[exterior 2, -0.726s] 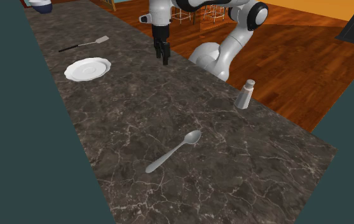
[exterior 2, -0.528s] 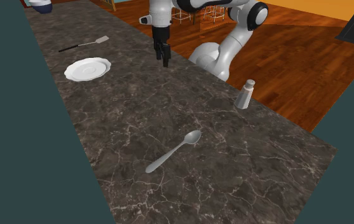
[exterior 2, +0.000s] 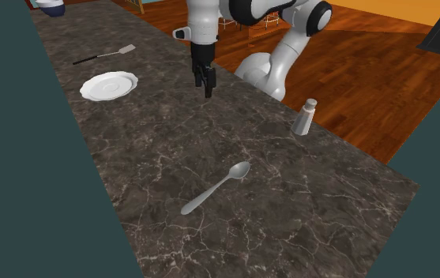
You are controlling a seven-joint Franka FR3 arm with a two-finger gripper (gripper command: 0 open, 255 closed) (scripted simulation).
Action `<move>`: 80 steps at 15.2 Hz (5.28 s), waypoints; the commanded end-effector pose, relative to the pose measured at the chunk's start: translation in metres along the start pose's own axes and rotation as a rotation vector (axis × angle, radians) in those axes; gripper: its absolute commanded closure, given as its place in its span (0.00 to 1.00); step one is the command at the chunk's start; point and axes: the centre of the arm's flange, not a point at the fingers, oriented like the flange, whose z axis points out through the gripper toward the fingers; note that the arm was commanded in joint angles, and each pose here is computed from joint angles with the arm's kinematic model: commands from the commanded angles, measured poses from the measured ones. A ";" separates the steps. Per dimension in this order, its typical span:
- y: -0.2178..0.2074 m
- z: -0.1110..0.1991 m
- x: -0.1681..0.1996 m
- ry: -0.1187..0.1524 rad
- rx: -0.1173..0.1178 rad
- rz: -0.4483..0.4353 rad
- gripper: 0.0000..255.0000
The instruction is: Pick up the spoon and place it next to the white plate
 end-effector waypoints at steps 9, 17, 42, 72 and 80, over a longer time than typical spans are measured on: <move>-0.124 0.013 0.032 0.042 0.007 -0.010 0.00; -0.224 0.021 0.058 0.075 0.012 -0.018 0.00; -0.344 0.068 0.093 0.115 0.018 -0.028 0.00; -0.315 -0.021 0.110 0.115 0.018 -0.028 1.00; -0.212 -0.031 0.130 0.115 0.018 -0.028 1.00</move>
